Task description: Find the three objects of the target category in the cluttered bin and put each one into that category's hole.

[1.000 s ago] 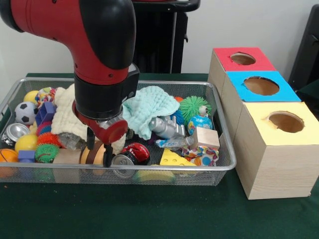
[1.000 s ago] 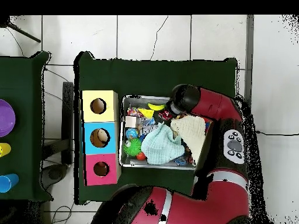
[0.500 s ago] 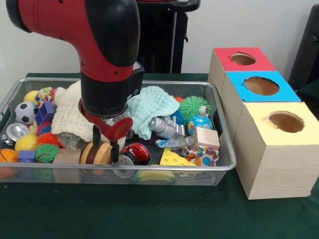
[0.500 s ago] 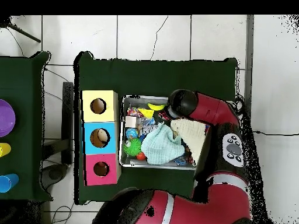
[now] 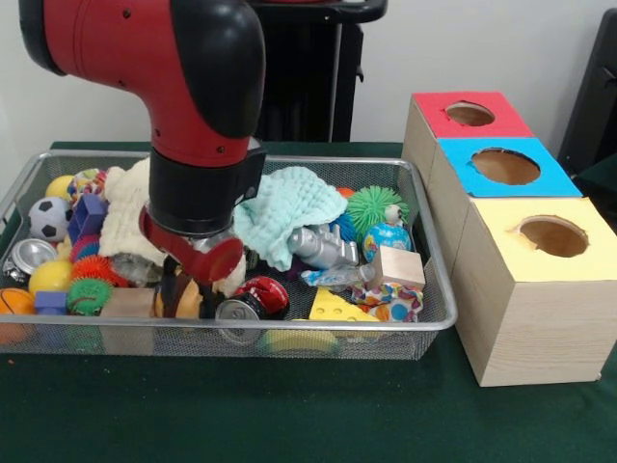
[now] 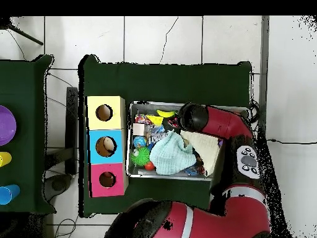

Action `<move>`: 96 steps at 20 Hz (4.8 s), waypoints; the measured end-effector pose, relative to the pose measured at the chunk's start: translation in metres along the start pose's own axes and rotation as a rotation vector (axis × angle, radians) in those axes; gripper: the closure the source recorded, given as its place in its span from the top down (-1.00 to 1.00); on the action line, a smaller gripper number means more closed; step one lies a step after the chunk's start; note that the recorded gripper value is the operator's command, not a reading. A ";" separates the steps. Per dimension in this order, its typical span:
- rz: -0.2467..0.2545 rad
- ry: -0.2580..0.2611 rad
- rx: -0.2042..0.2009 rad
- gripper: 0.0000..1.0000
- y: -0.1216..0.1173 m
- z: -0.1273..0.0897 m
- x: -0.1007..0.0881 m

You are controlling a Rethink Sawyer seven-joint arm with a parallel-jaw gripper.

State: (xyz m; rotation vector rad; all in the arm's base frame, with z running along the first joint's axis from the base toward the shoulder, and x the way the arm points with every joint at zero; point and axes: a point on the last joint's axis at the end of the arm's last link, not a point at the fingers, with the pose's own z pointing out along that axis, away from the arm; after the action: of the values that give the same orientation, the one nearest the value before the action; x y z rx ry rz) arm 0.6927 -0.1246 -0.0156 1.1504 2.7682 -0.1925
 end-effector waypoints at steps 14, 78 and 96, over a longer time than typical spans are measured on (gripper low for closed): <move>-0.016 0.019 -0.043 1.00 -0.028 0.039 0.009; 0.571 0.268 0.182 1.00 -0.002 -0.042 0.156; 0.571 0.250 0.186 1.00 -0.002 0.014 0.110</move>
State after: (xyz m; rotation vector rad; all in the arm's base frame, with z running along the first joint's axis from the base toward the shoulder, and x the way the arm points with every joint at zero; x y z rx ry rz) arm 0.6153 -0.0520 -0.0486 2.0792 2.5127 -0.2570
